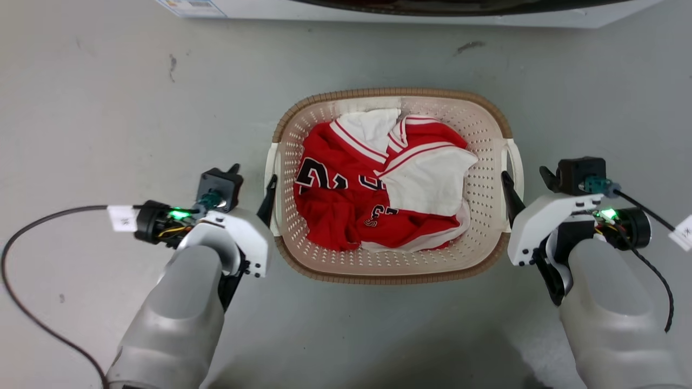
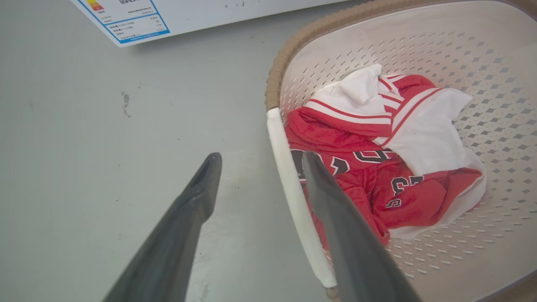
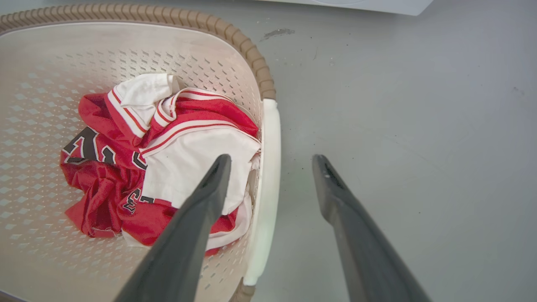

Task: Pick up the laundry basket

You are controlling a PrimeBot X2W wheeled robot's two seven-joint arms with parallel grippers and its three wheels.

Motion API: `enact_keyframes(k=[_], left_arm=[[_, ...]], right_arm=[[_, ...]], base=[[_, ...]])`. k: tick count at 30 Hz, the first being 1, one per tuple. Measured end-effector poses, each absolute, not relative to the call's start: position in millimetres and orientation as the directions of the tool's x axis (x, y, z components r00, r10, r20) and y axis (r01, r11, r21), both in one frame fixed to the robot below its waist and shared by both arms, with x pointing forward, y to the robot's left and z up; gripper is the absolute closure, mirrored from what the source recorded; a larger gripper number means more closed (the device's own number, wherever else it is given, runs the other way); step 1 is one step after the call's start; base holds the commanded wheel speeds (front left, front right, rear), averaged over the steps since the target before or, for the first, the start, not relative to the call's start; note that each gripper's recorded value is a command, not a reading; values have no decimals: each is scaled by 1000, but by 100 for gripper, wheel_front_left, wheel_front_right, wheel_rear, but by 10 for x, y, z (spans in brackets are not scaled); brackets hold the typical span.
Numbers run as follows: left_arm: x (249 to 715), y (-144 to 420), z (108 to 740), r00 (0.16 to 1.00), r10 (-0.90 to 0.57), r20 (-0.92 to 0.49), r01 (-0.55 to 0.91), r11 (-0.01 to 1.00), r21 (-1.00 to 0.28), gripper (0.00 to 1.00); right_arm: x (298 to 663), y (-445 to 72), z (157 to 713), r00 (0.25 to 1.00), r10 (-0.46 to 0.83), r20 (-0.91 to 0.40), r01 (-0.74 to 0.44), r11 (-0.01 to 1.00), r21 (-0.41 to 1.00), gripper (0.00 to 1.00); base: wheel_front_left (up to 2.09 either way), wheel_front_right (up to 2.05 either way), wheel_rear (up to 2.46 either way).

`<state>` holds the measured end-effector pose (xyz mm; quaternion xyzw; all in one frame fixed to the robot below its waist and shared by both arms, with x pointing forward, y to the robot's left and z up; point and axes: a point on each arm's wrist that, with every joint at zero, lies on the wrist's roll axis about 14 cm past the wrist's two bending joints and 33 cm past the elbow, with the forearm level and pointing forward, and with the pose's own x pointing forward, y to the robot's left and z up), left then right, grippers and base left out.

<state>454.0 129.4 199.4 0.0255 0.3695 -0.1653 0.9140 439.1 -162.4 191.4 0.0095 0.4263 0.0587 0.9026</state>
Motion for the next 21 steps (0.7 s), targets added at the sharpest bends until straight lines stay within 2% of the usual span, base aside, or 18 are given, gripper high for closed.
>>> enact_keyframes(k=[5,9,21], left_arm=[[4484,1162,1825,612,-320,-723,344,931,-120,0],[4480,1174,1710,565,-311,-764,307,939,-155,0],[4446,1151,1474,421,-331,-845,274,934,-229,0]], right_arm=[[4381,-1620,1749,577,113,-809,-94,993,72,0],[4322,-1599,1624,523,118,-844,-98,992,78,0],[4311,-1542,1404,422,133,-897,-119,989,91,0]], base=[[0,0,0],[0,0,0],[0,0,0]])
